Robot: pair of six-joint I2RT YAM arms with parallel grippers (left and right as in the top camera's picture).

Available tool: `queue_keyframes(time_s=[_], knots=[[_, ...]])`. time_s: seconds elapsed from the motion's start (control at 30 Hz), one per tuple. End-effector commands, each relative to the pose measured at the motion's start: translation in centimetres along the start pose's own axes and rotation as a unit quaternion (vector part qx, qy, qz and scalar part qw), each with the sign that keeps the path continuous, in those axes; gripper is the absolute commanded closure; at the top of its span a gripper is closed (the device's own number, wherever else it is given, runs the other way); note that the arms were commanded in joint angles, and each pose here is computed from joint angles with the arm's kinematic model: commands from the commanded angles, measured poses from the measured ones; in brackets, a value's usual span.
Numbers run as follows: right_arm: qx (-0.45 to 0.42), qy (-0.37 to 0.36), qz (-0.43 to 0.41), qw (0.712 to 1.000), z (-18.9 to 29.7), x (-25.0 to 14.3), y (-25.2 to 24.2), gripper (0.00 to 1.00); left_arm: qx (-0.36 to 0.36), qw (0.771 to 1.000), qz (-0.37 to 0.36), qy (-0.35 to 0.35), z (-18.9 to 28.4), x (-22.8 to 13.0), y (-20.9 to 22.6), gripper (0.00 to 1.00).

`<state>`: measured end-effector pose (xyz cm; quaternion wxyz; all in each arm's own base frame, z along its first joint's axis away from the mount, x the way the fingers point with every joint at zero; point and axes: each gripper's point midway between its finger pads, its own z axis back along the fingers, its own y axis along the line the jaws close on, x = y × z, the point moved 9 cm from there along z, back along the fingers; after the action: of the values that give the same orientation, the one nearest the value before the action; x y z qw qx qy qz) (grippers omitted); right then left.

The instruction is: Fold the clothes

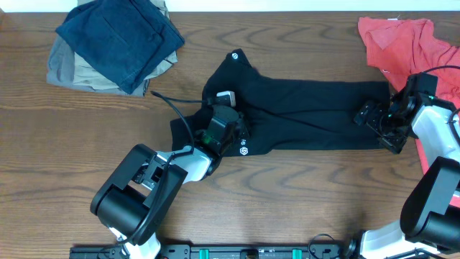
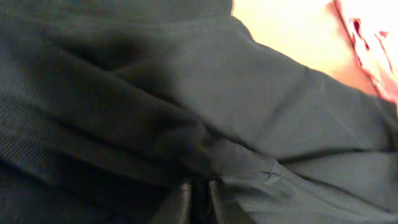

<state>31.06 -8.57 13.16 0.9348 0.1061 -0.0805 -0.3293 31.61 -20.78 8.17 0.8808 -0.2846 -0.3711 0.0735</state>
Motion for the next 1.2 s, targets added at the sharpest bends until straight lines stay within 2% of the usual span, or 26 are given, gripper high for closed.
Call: queue_keyframes(time_s=[0.0, 0.17, 0.43, 0.63, 0.7, 0.73, 0.8, 0.87, 0.9, 0.97, 1.07, 1.17], knots=[[0.001, -0.004, 0.013, 1.000, 0.3, -0.1, 0.3, 0.01, -0.002, 1.000, -0.027, -0.011, -0.5, 0.7, -0.5, 0.94], [0.001, -0.005, 0.013, 1.000, 0.3, -0.1, 0.3, 0.01, 0.009, 0.999, -0.027, -0.042, -0.5, 1.7, -0.8, 0.94], [0.000, -0.002, 0.013, 1.000, 0.3, -0.2, 0.3, 0.01, 0.003, 0.987, -0.074, -0.144, -0.1, 4.3, -1.9, 0.94], [0.000, -0.001, 0.013, 1.000, 0.3, -0.2, 0.3, 0.01, 0.026, 0.981, -0.108, -0.157, -0.3, 4.6, -1.7, 0.94], [0.000, -0.001, 0.013, 1.000, 0.3, -0.2, 0.3, 0.01, 0.029, 0.980, -0.116, -0.158, -0.6, 4.6, -1.7, 0.90], [0.000, -0.001, 0.013, 1.000, 0.3, -0.2, 0.3, 0.01, 0.030, 0.980, -0.117, -0.157, -0.7, 4.6, -1.7, 0.86], [0.000, 0.000, 0.012, 1.000, 0.3, -0.3, 0.3, 0.01, 0.035, 0.980, -0.117, -0.157, -1.1, 4.6, -1.5, 0.66], [-0.001, 0.000, 0.012, 1.000, 0.3, -0.3, 0.3, 0.01, 0.039, 0.980, -0.118, -0.153, -1.4, 4.3, -1.3, 0.35], [-0.001, 0.000, 0.012, 1.000, 0.3, -0.3, 0.3, 0.01, 0.041, 0.980, -0.120, -0.151, -1.4, 4.2, -1.2, 0.24], [-0.001, 0.000, 0.012, 1.000, 0.3, -0.3, 0.3, 0.01, 0.043, 0.978, -0.139, -0.152, -1.4, 4.3, -1.3, 0.14], [-0.001, 0.001, 0.012, 1.000, 0.3, -0.3, 0.3, 0.01, 0.039, 0.972, -0.166, -0.164, -0.6, 5.2, -2.0, 0.10], [-0.001, 0.000, 0.012, 1.000, 0.3, -0.3, 0.3, 0.01, 0.035, 0.969, -0.173, -0.173, 1.3, 6.5, -3.2, 0.00]])
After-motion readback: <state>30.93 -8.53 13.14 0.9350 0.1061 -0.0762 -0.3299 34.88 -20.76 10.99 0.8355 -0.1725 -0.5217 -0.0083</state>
